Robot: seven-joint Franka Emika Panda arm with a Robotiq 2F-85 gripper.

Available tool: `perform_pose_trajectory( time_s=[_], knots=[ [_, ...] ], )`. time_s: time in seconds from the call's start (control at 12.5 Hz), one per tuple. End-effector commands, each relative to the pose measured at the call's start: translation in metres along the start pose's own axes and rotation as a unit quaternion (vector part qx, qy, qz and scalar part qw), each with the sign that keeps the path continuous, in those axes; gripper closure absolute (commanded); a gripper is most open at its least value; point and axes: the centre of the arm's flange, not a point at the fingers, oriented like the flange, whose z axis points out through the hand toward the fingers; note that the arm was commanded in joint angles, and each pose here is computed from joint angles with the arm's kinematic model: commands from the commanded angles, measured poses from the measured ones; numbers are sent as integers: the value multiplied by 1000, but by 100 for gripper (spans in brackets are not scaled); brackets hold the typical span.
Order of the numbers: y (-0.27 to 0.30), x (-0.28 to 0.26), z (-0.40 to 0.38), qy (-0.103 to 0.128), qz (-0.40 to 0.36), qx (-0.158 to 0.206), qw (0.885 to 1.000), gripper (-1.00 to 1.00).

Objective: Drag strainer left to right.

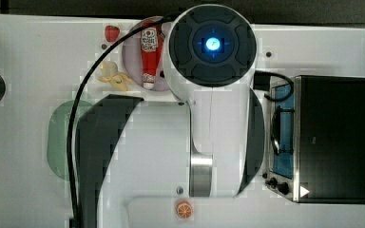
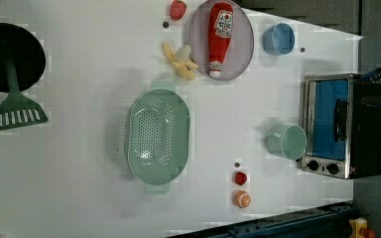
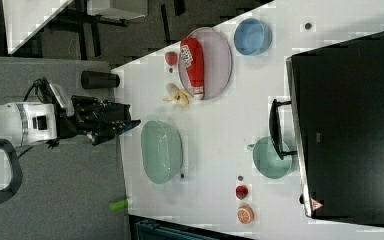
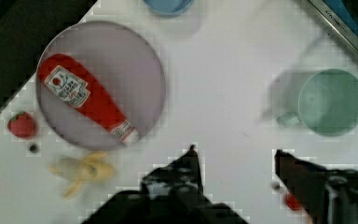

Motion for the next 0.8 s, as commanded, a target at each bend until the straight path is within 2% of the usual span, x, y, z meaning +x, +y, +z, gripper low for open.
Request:
perform_pose_trajectory(
  time_s=[0.08,0.24,0.48,0.8],
  knots=[
    [104,-55,-93,19,42,12,999,-58],
    [87,-69,-90,21,22,6,1000,-100],
    [37,-111,-75,27,-20,-13,999,-100],
    [-41,-181,-31,37,-7,-30,999,-100]
  ],
)
